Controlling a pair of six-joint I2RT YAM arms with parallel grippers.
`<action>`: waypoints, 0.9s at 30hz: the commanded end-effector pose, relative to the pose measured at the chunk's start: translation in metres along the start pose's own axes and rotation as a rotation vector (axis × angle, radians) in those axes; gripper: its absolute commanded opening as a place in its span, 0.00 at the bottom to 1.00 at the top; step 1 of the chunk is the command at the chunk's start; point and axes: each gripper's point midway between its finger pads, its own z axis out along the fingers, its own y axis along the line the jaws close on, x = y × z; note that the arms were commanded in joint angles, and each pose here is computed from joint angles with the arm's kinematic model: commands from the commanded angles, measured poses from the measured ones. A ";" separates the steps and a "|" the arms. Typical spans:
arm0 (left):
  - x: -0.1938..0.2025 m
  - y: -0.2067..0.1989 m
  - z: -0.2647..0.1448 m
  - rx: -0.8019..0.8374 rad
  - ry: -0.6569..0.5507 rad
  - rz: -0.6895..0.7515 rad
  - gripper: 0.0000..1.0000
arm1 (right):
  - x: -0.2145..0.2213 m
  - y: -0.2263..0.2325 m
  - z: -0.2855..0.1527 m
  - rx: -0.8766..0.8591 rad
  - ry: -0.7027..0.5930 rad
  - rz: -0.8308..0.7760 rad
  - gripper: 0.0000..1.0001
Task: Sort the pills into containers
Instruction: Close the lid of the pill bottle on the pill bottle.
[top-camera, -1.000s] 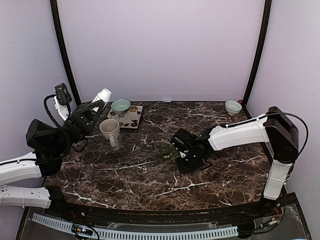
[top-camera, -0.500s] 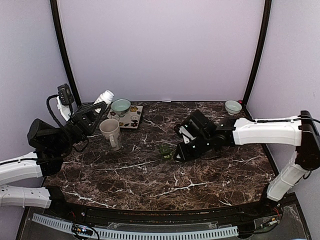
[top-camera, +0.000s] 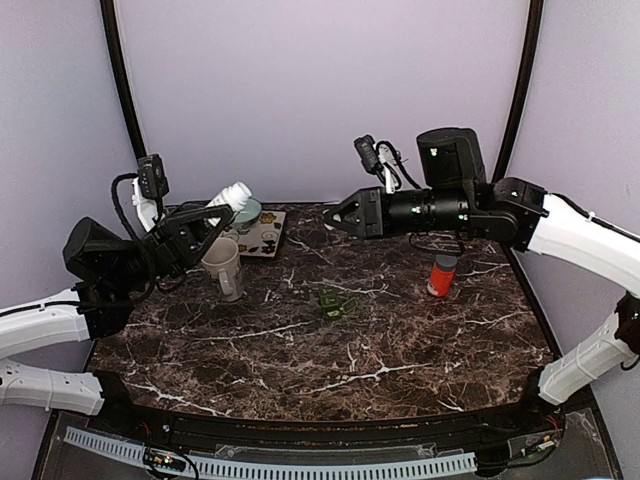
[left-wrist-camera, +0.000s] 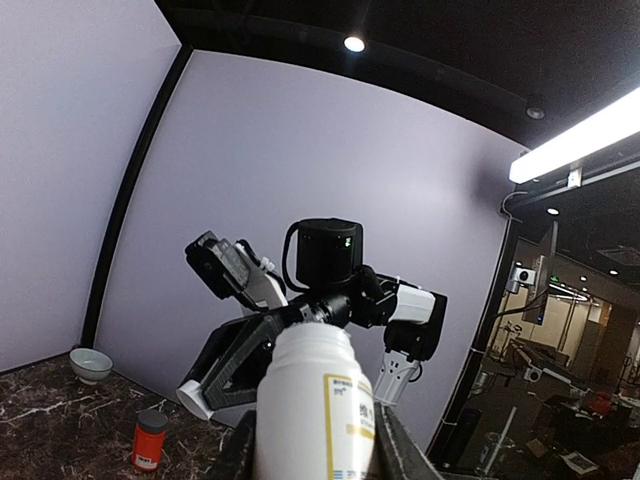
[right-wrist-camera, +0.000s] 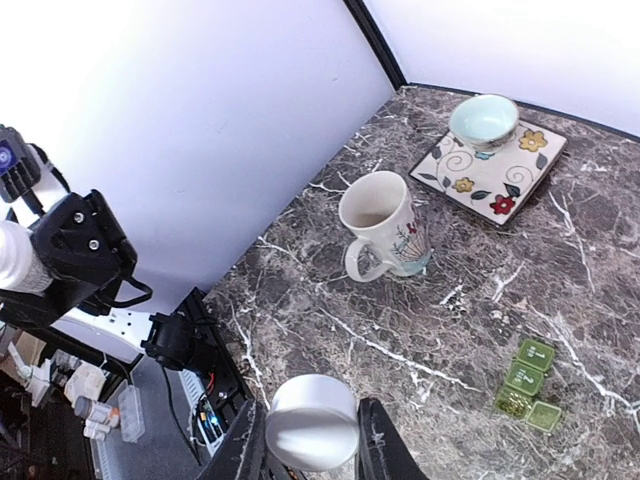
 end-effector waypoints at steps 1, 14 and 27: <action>-0.001 -0.018 0.008 0.102 0.064 0.000 0.00 | -0.030 0.036 -0.022 -0.129 -0.071 -0.047 0.00; 0.018 -0.021 0.020 0.188 0.167 -0.063 0.00 | -0.046 0.075 -0.041 -0.284 -0.085 -0.064 0.00; 0.028 -0.023 0.028 0.248 0.223 -0.081 0.00 | -0.034 0.106 -0.037 -0.383 -0.021 -0.084 0.00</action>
